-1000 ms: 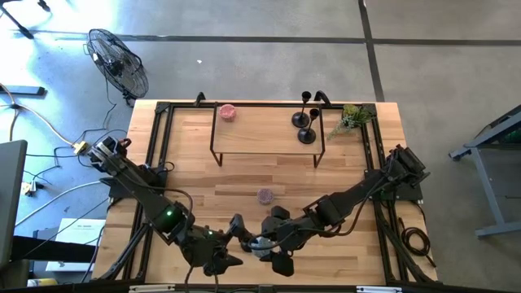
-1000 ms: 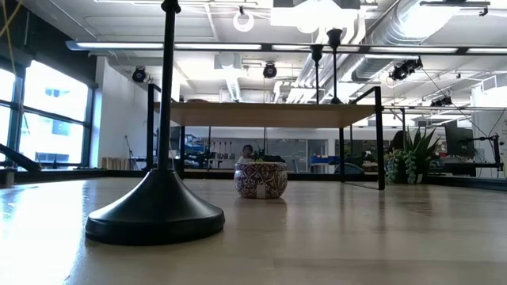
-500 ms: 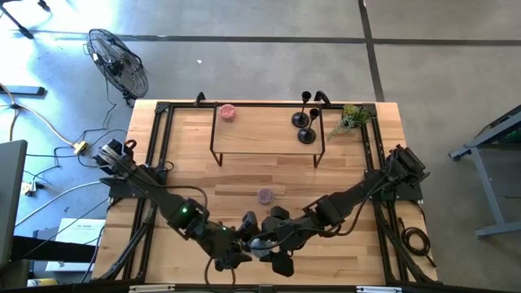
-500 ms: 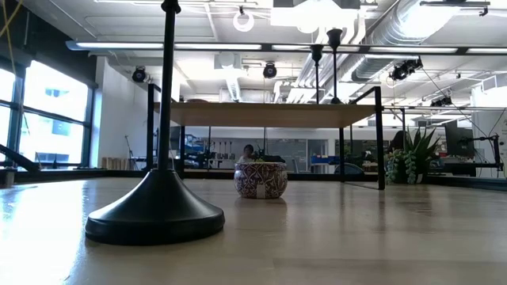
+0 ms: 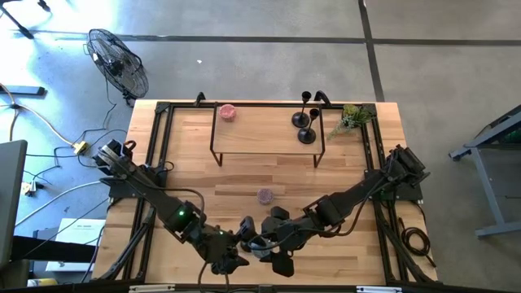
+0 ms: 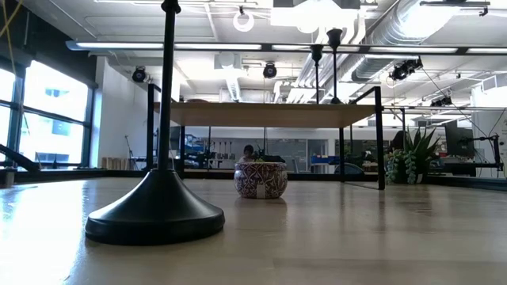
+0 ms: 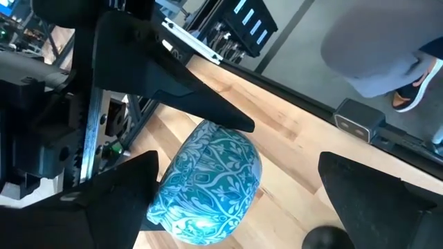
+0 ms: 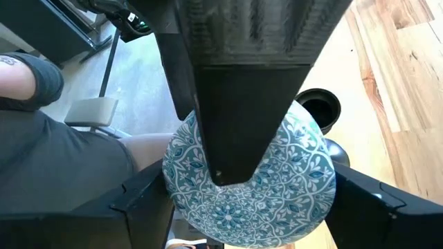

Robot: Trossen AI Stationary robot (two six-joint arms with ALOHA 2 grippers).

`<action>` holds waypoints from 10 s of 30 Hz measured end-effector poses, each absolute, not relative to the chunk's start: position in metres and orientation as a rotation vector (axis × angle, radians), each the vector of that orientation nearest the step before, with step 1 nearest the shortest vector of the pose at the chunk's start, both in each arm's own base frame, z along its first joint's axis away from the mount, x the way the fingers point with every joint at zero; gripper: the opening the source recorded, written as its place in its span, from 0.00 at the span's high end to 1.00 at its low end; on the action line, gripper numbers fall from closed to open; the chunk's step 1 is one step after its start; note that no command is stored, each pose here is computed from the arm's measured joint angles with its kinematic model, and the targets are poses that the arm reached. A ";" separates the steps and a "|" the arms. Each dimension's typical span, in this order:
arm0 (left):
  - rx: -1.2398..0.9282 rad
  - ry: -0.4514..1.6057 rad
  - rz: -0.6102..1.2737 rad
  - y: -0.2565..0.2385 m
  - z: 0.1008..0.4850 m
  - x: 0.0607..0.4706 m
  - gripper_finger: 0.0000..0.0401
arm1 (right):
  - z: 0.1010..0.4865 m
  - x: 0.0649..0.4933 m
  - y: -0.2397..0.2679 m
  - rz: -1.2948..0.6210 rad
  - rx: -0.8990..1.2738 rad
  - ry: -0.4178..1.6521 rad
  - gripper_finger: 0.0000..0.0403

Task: Pick & Place candle stick holders
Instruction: Put the blue patterned scented candle on the shelf

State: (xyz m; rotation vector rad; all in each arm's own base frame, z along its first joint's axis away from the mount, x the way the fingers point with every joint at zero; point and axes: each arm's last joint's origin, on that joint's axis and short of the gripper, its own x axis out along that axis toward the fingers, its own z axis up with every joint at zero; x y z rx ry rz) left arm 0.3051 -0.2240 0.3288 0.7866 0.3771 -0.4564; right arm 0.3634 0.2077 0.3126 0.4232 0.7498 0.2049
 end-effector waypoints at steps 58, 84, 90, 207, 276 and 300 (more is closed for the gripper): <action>0.865 0.318 -0.455 -0.226 0.342 0.308 0.54 | 0.314 0.364 0.208 0.211 0.428 0.743 0.27; 0.896 0.374 -0.453 -0.242 0.356 0.287 0.19 | 0.313 0.363 0.207 0.206 0.424 0.747 0.27; 0.881 0.424 -0.459 -0.244 0.345 0.288 0.13 | 0.314 0.363 0.207 0.206 0.424 0.746 0.27; 1.181 0.384 -0.356 -0.246 0.328 0.311 0.19 | 0.315 0.365 0.209 0.240 0.437 0.734 0.27; 0.979 0.437 0.219 -0.244 0.334 0.304 0.52 | 0.361 0.290 0.235 -0.097 0.341 0.509 0.11; 0.977 0.542 0.742 -0.170 0.341 0.262 0.52 | 0.361 0.284 0.239 -0.167 0.322 0.458 0.11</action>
